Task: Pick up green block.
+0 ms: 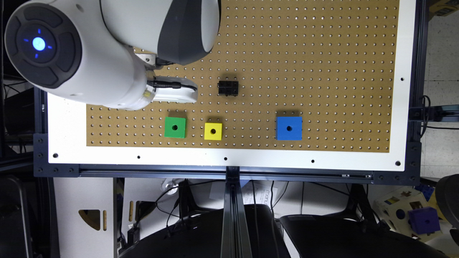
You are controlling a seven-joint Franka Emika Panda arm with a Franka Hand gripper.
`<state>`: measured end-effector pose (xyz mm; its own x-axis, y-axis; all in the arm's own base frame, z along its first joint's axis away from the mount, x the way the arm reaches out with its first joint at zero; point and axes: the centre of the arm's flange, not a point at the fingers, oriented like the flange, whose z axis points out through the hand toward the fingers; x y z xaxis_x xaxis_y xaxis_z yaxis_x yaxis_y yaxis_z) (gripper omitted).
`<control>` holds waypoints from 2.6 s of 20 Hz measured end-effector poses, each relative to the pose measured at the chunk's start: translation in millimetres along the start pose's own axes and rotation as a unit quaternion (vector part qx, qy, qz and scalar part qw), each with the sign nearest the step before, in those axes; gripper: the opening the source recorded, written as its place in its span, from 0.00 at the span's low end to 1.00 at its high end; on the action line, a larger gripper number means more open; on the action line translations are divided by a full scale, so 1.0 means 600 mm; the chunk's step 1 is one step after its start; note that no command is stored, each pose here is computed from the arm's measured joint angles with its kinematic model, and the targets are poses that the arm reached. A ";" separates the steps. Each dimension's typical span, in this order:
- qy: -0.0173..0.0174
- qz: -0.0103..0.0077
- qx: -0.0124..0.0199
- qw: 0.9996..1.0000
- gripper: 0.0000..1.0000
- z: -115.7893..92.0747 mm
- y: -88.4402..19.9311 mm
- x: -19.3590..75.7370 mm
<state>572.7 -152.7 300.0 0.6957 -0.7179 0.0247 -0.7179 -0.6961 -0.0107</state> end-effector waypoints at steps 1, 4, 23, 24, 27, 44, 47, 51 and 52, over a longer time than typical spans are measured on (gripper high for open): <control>0.000 0.000 0.000 1.000 1.00 0.000 0.000 0.000; -0.001 -0.002 0.000 1.000 1.00 0.001 -0.003 -0.002; 0.004 -0.003 0.005 1.000 1.00 0.081 -0.039 0.052; 0.005 -0.003 0.005 1.000 1.00 0.080 -0.039 0.053; 0.004 -0.002 0.005 1.000 1.00 0.082 -0.039 0.053; 0.007 -0.007 0.010 1.000 1.00 0.145 -0.053 0.056; 0.008 -0.007 0.011 1.000 1.00 0.146 -0.056 0.059; 0.008 -0.009 0.013 1.000 1.00 0.171 -0.068 0.066; 0.010 -0.009 0.015 1.000 1.00 0.184 -0.075 0.072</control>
<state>637.7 -153.3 191.0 0.7083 -0.7044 0.0458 -0.7033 -0.7098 -0.0407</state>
